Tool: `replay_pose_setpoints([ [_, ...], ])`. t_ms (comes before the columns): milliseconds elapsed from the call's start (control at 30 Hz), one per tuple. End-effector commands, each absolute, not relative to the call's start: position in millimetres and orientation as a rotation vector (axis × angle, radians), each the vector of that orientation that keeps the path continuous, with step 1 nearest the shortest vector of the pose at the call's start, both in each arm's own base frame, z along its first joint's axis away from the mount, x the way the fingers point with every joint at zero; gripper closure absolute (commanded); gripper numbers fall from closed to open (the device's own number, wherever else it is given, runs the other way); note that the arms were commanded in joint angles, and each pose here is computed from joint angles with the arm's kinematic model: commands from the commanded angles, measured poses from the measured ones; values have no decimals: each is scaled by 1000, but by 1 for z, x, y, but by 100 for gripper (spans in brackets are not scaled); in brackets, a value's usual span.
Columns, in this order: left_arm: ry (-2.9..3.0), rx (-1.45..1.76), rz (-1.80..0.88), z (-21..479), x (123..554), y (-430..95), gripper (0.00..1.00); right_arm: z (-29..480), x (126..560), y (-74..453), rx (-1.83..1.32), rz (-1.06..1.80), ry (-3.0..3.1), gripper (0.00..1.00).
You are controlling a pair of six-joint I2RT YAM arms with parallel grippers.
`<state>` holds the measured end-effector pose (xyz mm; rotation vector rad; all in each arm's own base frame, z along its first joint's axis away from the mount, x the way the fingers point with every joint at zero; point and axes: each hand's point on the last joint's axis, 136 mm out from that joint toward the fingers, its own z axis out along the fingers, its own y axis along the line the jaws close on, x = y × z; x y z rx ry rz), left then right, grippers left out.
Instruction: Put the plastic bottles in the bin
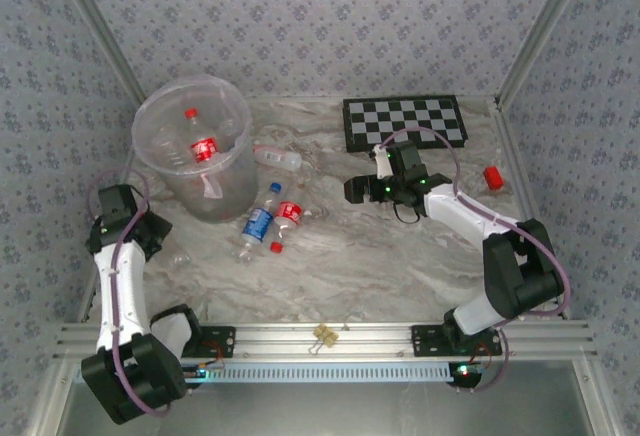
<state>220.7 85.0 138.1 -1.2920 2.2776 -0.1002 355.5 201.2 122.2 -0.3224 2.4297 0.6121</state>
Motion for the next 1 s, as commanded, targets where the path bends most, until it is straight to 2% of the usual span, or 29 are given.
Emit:
replay_pose_setpoints([
  [0, 2206, -1251, -44, 181, 219, 93, 53, 126, 355, 203, -323, 625, 2440, 0],
  [167, 2013, -1154, -5, 266, 223, 105, 54, 129, 354, 202, -323, 616, 2438, 0],
  [300, 1901, -1043, -115, 323, 236, 95, 56, 138, 354, 205, -326, 636, 2421, 0],
  [400, 1838, -914, -254, 362, 253, 75, 58, 150, 356, 207, -347, 648, 2395, 0],
  [533, 1818, -593, -426, 410, 282, 22, 60, 181, 359, 215, -380, 746, 2325, 0],
  [700, 1872, -100, -466, 437, 309, -60, 60, 241, 366, 222, -377, 944, 2213, 2],
  [967, 1835, 348, -585, 451, 318, -157, 65, 387, 365, 258, -461, 1202, 1896, 8],
])
